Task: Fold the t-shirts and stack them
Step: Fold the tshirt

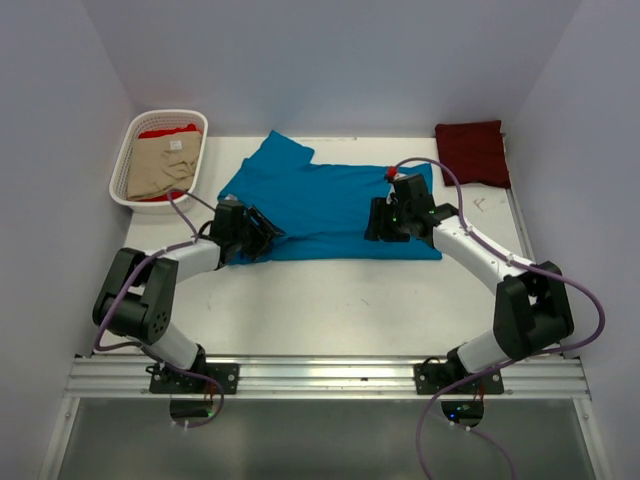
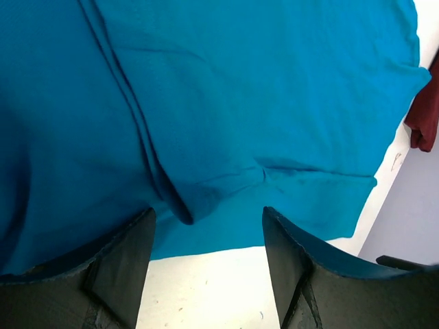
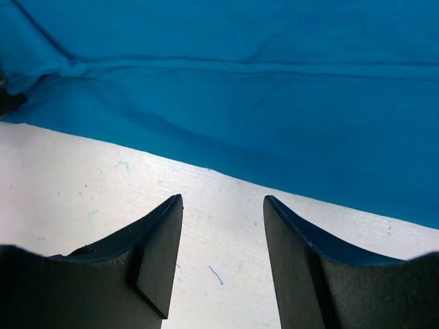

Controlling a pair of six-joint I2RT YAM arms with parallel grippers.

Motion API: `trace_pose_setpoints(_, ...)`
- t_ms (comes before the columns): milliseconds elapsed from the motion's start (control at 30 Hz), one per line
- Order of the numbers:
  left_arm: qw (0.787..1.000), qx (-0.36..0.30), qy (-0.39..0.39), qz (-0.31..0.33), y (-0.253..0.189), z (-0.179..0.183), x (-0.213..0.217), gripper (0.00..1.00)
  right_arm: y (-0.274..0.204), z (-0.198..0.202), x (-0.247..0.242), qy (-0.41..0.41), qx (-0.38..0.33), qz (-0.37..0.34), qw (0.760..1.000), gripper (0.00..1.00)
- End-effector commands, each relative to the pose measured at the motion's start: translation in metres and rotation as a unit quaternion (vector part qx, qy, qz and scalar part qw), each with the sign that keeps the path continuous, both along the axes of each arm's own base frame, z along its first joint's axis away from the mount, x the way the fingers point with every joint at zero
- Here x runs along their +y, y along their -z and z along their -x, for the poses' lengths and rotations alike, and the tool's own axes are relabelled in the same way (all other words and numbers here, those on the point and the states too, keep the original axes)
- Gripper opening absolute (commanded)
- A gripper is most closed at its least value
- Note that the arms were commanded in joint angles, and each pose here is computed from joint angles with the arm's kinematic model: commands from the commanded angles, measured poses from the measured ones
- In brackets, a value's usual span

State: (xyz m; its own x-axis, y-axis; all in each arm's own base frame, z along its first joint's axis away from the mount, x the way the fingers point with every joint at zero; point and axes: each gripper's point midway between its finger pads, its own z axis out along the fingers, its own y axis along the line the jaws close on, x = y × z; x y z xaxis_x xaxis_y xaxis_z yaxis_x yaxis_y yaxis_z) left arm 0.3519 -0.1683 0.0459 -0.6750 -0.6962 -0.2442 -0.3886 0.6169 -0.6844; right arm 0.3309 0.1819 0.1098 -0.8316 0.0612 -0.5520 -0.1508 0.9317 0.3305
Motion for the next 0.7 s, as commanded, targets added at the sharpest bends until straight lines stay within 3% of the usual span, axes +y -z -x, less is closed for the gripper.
trace_pose_setpoints(0, 1.0, -0.011, -0.014, 0.0, -0.009, -0.012, -0.001, 0.67, -0.007, -0.002, -0.005, 0.002, -0.021, 0.009, 1.0, 0.54)
trace_pose_setpoints(200, 1.0, -0.019, -0.013, 0.006, -0.006, -0.016, -0.004, 0.66, -0.004, -0.003, -0.006, 0.006, -0.019, 0.01, 1.0, 0.5)
trace_pose_setpoints(400, 0.999, -0.046, -0.016, 0.022, -0.01, -0.024, -0.007, 0.56, -0.006, -0.003, -0.008, 0.01, -0.023, 0.012, 1.0, 0.41)
trace_pose_setpoints(500, 0.998, -0.051, -0.017, 0.025, -0.007, -0.025, -0.007, 0.43, -0.008, -0.002, -0.009, 0.011, -0.026, 0.012, 1.0, 0.36)
trace_pose_setpoints(667, 0.999, -0.029, -0.017, 0.019, 0.005, -0.02, -0.006, 0.41, -0.008, -0.002, -0.011, 0.015, -0.028, 0.017, 0.999, 0.34)
